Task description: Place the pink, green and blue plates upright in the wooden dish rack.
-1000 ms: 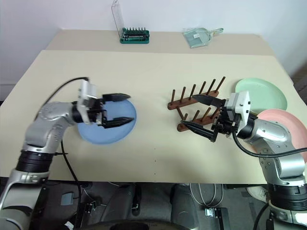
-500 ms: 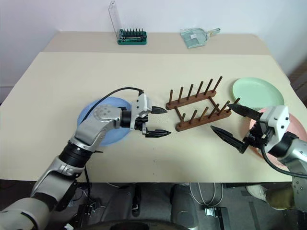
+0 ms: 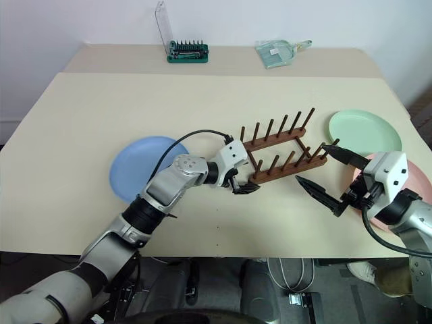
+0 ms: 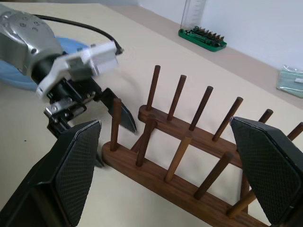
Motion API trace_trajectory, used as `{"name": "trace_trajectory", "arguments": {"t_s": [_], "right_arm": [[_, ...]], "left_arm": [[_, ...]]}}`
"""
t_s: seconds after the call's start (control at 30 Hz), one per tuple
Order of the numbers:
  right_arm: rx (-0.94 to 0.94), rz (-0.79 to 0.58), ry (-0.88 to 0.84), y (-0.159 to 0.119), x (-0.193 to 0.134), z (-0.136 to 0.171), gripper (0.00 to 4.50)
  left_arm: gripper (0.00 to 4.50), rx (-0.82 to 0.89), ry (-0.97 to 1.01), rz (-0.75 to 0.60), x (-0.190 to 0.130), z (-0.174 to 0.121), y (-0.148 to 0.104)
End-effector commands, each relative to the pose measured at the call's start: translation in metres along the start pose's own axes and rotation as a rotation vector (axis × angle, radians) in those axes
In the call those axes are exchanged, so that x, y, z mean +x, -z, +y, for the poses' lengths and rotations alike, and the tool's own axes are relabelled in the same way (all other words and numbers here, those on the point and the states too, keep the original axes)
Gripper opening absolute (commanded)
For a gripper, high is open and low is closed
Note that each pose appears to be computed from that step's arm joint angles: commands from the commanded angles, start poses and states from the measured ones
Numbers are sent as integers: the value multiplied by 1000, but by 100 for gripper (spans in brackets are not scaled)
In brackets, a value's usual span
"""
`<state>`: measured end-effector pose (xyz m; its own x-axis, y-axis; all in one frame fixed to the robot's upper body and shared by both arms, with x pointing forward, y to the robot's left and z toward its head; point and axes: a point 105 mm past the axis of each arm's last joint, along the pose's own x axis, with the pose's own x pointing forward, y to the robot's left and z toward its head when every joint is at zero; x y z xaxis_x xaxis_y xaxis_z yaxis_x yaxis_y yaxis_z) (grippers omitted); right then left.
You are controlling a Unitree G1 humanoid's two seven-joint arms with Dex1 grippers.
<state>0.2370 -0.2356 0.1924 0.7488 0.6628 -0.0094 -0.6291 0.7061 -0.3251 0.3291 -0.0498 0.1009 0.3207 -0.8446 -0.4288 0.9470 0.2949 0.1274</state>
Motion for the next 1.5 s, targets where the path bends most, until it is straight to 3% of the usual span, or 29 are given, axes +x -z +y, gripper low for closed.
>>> {"name": "trace_trajectory", "arguments": {"t_s": [0.03,0.17,0.27,0.47,0.8,0.9,1.23,1.5], "right_arm": [[-50,-40,-3,-14,3,3,445],[-50,-44,-2,-17,4,5,445],[-51,-47,0,-18,5,6,450],[-56,-50,4,-22,6,6,450],[-45,-79,24,-27,6,3,450],[-45,-81,26,-27,4,2,450],[-49,-99,12,-32,6,0,450],[-53,-96,9,-32,6,0,450]], "left_arm": [[450,32,16,0,4,-6,-6],[450,25,24,-6,11,-13,-7],[372,20,47,0,14,-16,-7],[80,1,14,37,18,-13,0],[77,90,35,-53,4,-4,-16],[77,129,143,-83,-8,-9,-16],[77,213,319,-58,-23,-25,0],[77,210,299,-49,-16,-25,3]]}}
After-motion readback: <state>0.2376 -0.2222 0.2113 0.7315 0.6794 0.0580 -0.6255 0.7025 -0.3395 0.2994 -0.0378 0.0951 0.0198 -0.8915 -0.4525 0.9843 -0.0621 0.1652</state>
